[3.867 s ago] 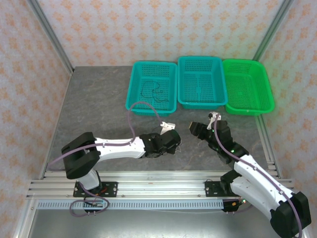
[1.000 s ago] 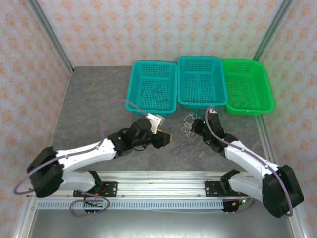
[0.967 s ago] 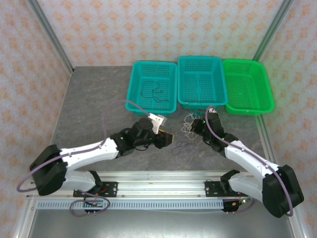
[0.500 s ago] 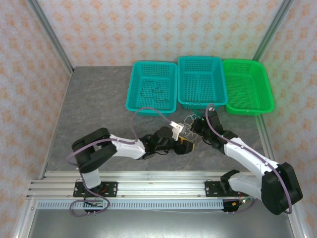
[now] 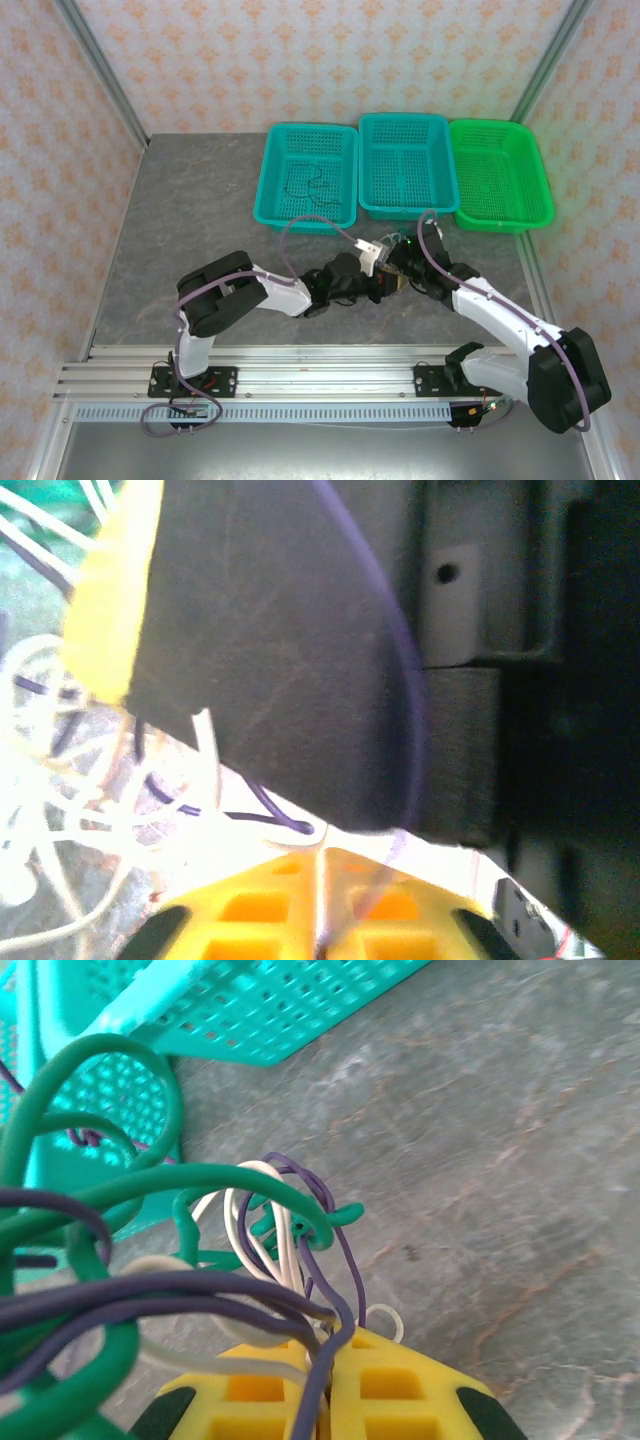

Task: Untangle the cables

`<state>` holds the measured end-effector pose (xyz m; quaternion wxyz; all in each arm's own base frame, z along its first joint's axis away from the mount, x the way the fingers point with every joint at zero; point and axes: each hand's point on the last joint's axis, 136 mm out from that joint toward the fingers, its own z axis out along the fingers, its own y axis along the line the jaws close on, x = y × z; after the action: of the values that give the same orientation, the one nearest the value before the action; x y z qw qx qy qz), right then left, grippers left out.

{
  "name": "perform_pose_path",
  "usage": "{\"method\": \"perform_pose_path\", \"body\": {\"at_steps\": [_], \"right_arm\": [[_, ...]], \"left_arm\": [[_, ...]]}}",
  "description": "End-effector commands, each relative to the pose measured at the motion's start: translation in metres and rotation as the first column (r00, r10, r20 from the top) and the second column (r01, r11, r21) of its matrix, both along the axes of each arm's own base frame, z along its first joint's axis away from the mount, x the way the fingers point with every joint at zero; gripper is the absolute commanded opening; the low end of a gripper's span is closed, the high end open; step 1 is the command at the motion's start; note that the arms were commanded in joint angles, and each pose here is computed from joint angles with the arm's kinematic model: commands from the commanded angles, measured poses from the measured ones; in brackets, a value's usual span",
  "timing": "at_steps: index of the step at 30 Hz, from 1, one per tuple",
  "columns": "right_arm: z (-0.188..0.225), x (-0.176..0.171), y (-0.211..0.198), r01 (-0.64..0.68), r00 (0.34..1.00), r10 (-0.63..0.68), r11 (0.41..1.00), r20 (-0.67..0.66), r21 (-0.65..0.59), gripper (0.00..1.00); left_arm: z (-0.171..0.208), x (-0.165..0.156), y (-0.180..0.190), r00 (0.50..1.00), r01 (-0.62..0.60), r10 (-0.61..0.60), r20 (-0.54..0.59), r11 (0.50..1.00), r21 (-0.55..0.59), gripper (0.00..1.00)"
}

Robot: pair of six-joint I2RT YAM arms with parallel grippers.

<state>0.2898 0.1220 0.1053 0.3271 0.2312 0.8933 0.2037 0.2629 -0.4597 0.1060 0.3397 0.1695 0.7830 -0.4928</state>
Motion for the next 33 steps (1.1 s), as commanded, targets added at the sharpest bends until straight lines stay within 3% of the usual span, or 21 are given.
{"method": "perform_pose_path", "body": {"at_steps": [1,5,7,10,15,21,25,29,33], "right_arm": [[0.010,0.003,-0.040,0.175,0.985,-0.172,0.978,0.028,-0.111,0.00],[0.003,0.005,-0.081,0.284,0.958,-0.284,0.928,0.037,-0.240,0.00],[-0.007,0.006,-0.089,0.301,0.950,-0.312,0.919,-0.003,-0.254,0.01],[-0.020,0.009,-0.085,0.284,0.950,-0.306,0.927,-0.056,-0.243,0.09],[-0.046,0.007,-0.076,0.252,0.946,-0.290,0.938,-0.142,-0.239,0.17],[-0.057,-0.013,-0.094,0.306,0.919,-0.362,0.905,-0.158,-0.295,0.17],[-0.054,-0.024,-0.112,0.388,0.888,-0.441,0.869,-0.126,-0.306,0.12],[-0.050,-0.035,-0.136,0.508,0.827,-0.550,0.820,-0.118,-0.262,0.09],[-0.052,-0.053,-0.168,0.635,0.716,-0.680,0.728,-0.155,-0.260,0.08]], "left_arm": [[0.036,0.007,0.019,0.998,-0.063,0.065,0.010,0.994,-0.084,0.00],[0.083,0.001,0.071,0.990,-0.138,0.142,0.011,0.976,-0.166,0.00],[0.103,0.000,0.102,0.978,-0.197,0.205,0.042,0.970,-0.141,0.00],[0.125,-0.001,0.144,0.944,-0.315,0.317,0.092,0.949,-0.033,0.00],[0.156,-0.012,0.171,0.929,-0.347,0.352,0.111,0.936,-0.063,0.00],[0.161,-0.003,0.221,0.859,-0.500,0.492,0.140,0.866,0.025,0.00],[0.152,0.005,0.254,0.810,-0.586,0.578,0.103,0.807,0.072,0.00],[0.148,0.007,0.280,0.773,-0.634,0.628,0.086,0.767,0.095,0.00],[0.145,0.007,0.302,0.736,-0.677,0.671,0.087,0.727,0.116,0.00]]}}
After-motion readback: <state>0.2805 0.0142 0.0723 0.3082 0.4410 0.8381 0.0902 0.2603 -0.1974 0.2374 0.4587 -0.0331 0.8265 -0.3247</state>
